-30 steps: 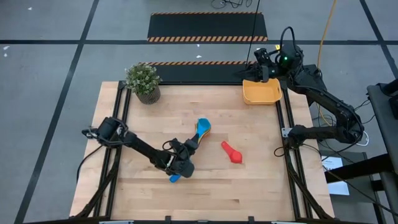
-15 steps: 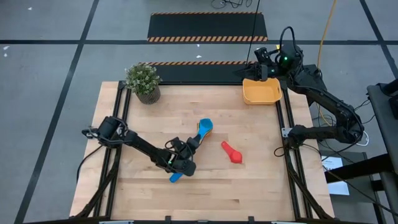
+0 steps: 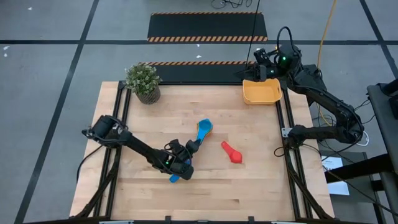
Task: Nest measuring cups in basket
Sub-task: Stack the light blue measuring cup on top of the yellow measuring cup, then stack the red measuring cup on top of the light blue measuring cup
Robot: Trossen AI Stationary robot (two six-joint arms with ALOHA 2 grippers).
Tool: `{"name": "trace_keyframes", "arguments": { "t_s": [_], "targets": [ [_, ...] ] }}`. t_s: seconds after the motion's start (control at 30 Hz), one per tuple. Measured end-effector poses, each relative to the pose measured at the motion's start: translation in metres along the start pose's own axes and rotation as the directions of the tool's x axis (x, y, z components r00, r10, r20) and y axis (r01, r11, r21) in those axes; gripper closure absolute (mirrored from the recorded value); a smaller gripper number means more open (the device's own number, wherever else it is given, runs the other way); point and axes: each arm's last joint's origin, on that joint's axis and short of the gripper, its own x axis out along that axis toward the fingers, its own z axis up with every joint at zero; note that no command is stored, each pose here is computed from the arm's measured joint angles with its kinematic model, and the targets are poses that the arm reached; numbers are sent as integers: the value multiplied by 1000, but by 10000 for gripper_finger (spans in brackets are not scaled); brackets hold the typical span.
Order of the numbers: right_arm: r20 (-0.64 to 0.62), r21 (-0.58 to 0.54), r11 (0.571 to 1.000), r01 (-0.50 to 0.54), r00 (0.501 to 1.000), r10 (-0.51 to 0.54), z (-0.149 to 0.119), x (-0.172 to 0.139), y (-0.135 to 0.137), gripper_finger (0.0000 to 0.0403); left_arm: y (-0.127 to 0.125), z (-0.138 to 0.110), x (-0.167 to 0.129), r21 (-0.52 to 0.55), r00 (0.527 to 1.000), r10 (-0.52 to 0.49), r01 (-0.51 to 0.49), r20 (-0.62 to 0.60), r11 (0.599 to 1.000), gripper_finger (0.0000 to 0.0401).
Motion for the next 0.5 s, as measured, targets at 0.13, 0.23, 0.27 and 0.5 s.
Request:
{"name": "trace_keyframes", "arguments": {
  "t_s": [0.13, 0.23, 0.27, 0.5],
  "targets": [
    [6, 11, 1000, 24, 1000, -24, -2, 2, -1, 209, -5, 8, -14, 88, 995, 81, -76, -52, 993, 162],
    [5, 37, 999, 25, 1000, -25, -4, 6, 1, 209, -11, 16, -25, 150, 989, 130, -118, -70, 982, 162],
    [-2, 48, 999, 20, 1000, -20, -5, 7, 2, 209, -15, 20, -29, 162, 987, 141, -127, -76, 979, 162],
    [-105, 171, 977, 128, 988, -111, -33, 26, 5, 209, -36, 49, -53, 348, 957, 262, -204, -128, 915, 162]
  ]
}}
